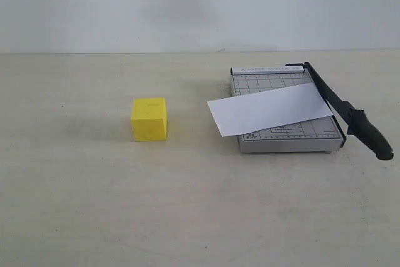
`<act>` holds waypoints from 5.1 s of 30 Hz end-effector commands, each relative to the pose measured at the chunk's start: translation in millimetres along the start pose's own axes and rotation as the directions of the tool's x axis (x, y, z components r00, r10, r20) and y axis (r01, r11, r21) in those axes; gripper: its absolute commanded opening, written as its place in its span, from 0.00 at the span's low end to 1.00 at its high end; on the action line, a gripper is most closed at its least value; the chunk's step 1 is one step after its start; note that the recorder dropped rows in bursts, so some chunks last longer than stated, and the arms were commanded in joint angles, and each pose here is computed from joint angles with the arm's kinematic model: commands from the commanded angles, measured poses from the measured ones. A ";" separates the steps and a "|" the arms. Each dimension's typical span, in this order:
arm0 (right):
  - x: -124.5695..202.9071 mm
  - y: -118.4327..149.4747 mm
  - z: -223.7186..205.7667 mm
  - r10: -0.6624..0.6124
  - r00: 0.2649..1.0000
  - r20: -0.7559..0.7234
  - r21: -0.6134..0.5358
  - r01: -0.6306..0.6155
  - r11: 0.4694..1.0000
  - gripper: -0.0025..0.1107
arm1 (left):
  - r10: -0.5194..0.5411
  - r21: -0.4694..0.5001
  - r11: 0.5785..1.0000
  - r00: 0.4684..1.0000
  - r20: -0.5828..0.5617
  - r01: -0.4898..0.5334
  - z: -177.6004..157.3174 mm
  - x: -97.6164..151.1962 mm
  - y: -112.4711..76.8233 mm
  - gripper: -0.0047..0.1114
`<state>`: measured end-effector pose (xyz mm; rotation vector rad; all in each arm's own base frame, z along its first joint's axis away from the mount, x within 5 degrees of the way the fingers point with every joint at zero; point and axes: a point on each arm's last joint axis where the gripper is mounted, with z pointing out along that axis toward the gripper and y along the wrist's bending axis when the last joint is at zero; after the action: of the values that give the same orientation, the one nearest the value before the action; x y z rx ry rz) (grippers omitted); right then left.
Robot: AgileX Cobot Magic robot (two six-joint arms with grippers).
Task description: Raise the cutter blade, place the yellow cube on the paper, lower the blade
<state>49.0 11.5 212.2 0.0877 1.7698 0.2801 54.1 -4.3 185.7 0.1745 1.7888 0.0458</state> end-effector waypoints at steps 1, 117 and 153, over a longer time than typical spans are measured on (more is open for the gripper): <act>1.3 -0.8 0.0 -0.023 1.000 0.003 0.006 0.023 1.000 0.02 | -0.006 0.002 1.000 1.000 0.009 0.006 0.1 0.0 -0.2 0.08; -121.5 3.9 238.8 -0.214 0.730 -0.650 -0.082 0.212 0.974 0.46 | -0.006 0.002 1.000 1.000 0.009 0.006 0.1 0.0 -0.2 0.08; -41.1 8.2 40.4 -0.098 0.992 -0.083 -0.027 0.096 0.995 0.02 | -0.006 0.002 1.000 1.000 0.009 0.006 0.1 0.0 -0.2 0.08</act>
<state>96.6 19.7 247.9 -0.0768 1.8829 0.2525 54.1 -4.3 185.7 0.1745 1.7888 0.0458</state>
